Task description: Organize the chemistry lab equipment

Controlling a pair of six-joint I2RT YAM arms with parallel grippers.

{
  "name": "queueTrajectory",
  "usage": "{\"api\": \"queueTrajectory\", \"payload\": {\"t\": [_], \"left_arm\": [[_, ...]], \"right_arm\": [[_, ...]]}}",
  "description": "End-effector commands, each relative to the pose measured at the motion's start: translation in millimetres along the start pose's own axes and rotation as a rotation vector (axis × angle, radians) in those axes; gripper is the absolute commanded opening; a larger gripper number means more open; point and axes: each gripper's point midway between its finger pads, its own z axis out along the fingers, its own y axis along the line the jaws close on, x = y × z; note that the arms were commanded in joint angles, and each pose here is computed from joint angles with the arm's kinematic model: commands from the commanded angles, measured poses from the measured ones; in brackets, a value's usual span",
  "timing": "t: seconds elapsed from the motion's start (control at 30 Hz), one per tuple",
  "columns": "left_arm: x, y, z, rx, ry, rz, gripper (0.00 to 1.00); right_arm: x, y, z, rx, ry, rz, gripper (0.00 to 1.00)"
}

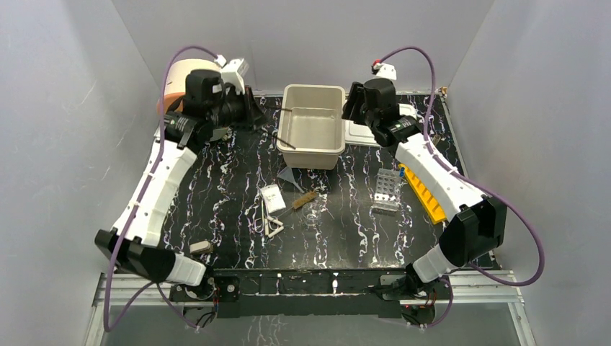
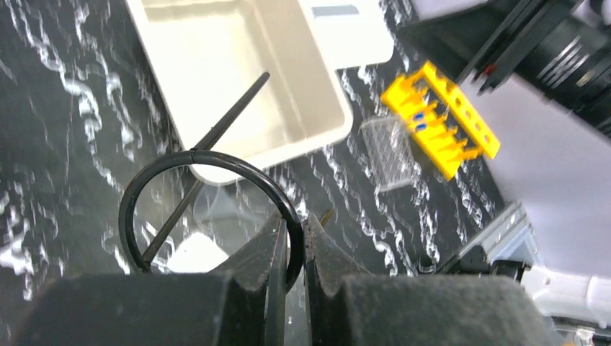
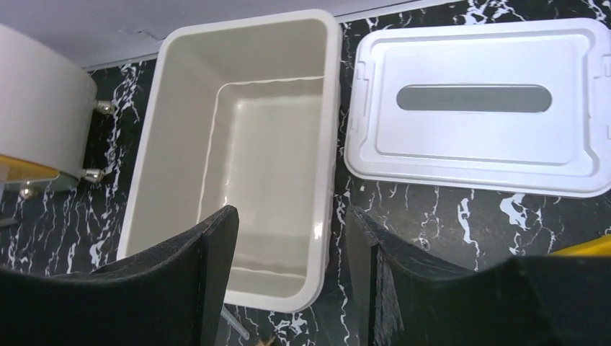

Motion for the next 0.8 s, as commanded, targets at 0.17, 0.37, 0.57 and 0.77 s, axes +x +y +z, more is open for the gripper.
{"api": "queueTrajectory", "payload": {"t": [0.17, 0.37, 0.57, 0.77], "left_arm": [[-93, -24, 59, 0.068, -0.156, 0.066, 0.00], [-100, -1, 135, -0.050, -0.133, 0.072, 0.00], [-83, 23, 187, -0.125, -0.086, 0.075, 0.00], [-53, 55, 226, -0.318, -0.041, 0.121, 0.00]], "right_arm": [[-32, -43, -17, 0.046, -0.100, 0.128, 0.64], [-29, -63, -13, 0.081, -0.113, 0.120, 0.64], [-23, -72, -11, 0.095, -0.102, 0.105, 0.65], [-12, -77, -9, 0.102, -0.075, 0.102, 0.65]]}}
